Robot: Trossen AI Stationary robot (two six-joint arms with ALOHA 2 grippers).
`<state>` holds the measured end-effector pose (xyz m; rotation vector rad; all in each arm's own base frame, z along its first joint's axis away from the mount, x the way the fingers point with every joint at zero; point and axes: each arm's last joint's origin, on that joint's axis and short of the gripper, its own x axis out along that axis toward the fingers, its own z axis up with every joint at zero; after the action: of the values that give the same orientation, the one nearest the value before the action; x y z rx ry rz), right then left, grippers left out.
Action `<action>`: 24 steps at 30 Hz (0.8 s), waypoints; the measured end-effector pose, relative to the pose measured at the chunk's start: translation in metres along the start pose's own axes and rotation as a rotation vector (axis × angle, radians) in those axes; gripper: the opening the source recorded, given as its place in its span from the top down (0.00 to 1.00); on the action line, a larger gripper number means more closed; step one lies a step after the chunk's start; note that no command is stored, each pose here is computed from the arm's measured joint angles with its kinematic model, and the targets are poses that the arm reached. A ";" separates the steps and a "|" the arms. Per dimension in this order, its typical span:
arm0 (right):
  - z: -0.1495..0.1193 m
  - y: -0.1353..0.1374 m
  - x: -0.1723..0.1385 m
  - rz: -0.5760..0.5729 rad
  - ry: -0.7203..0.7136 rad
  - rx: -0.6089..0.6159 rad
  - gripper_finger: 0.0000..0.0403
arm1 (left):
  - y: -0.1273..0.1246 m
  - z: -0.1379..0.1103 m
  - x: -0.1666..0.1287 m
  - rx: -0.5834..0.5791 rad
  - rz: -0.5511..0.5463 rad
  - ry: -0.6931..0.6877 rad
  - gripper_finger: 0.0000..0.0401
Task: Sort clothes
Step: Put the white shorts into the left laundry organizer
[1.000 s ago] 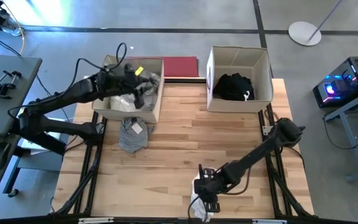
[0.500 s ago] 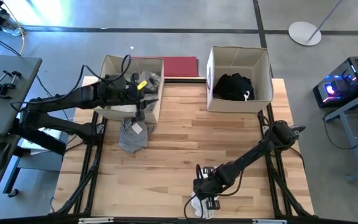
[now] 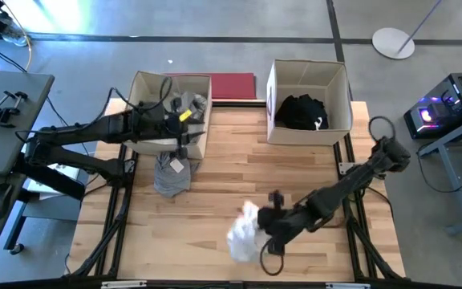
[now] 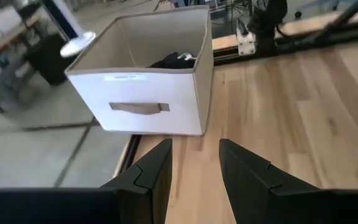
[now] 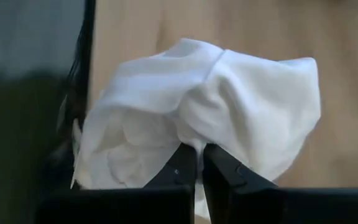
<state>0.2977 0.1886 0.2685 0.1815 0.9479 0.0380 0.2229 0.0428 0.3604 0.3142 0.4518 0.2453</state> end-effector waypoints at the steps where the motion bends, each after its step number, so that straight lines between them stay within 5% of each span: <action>1: 0.004 -0.002 -0.008 -0.040 -0.067 -0.024 1.00 | -0.005 -0.003 0.002 0.039 -0.009 -0.005 0.70; 7: 0.024 -0.005 -0.031 -0.286 -0.372 -0.219 1.00 | -0.043 -0.020 0.019 0.161 -0.075 -0.155 0.72; 12: 0.042 -0.033 -0.006 -0.157 -0.346 -0.249 1.00 | -0.074 -0.040 0.026 0.142 -0.089 -0.369 0.75; 17: 0.021 -0.084 0.045 -0.004 -0.423 -0.136 1.00 | -0.099 -0.062 0.024 0.134 -0.143 -0.460 0.77; 24: 0.003 -0.139 0.053 -0.024 -0.892 0.153 1.00 | -0.128 -0.079 0.026 0.217 -0.325 -0.408 0.77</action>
<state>0.3241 0.0577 0.2040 0.2944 0.0616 -0.1308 0.2291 -0.0482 0.2382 0.4852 0.1197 -0.1862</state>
